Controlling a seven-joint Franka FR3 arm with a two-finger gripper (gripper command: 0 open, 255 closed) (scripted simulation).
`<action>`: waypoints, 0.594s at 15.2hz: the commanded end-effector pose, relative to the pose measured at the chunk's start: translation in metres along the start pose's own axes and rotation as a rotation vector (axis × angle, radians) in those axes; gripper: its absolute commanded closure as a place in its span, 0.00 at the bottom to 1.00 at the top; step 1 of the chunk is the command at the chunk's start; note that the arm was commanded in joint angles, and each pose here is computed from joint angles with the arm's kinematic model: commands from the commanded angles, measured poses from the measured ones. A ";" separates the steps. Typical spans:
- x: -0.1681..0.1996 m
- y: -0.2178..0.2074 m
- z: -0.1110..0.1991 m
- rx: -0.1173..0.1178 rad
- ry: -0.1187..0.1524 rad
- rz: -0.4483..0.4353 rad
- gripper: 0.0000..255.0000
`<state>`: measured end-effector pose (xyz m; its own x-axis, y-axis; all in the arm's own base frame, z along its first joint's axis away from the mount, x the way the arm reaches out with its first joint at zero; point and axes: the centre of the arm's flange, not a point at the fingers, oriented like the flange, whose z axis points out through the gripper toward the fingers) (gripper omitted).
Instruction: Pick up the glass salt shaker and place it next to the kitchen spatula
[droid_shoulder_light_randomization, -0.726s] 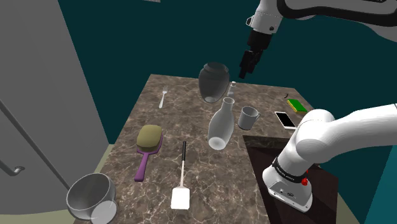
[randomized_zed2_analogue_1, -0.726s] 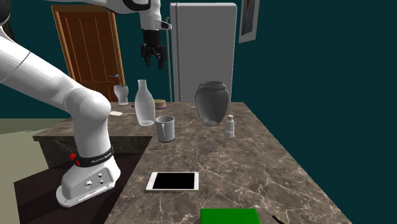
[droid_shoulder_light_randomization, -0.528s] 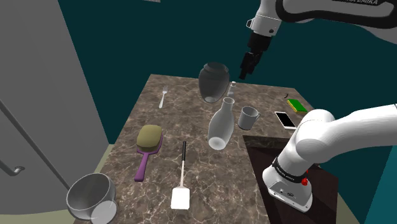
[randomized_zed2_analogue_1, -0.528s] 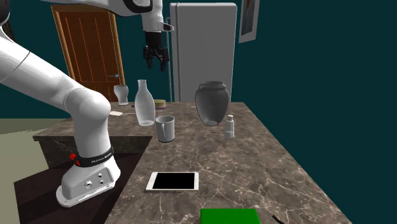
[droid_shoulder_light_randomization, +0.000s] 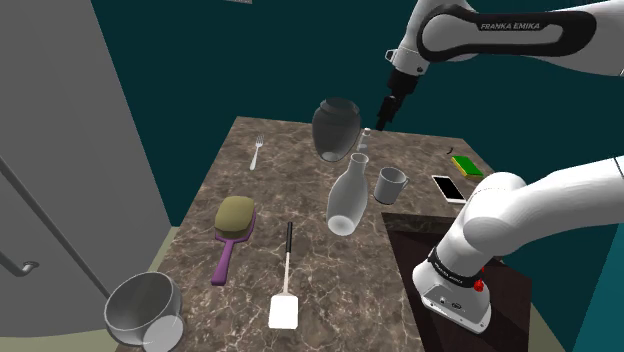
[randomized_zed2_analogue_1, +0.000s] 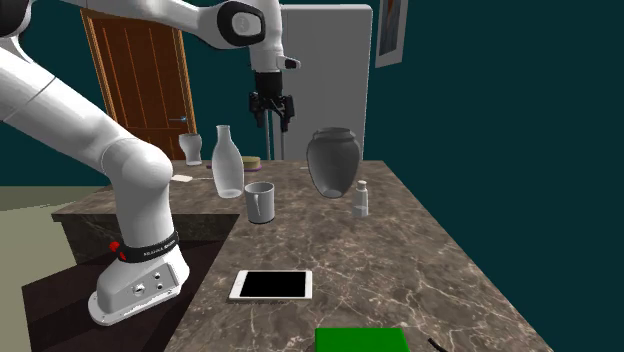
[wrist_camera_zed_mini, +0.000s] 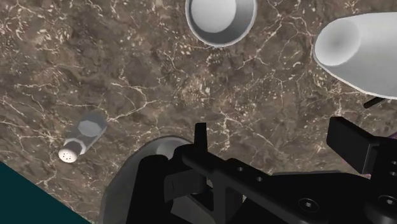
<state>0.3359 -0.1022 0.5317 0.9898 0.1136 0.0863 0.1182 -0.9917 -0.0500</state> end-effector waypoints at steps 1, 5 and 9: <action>0.000 0.022 0.015 -0.005 0.012 -0.018 0.00; 0.007 0.065 0.041 -0.013 0.033 -0.048 0.00; 0.016 0.109 0.067 -0.021 0.054 -0.079 0.00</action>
<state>0.3659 -0.1918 0.4692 0.9741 0.1802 0.1365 0.1854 -0.9823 -0.0261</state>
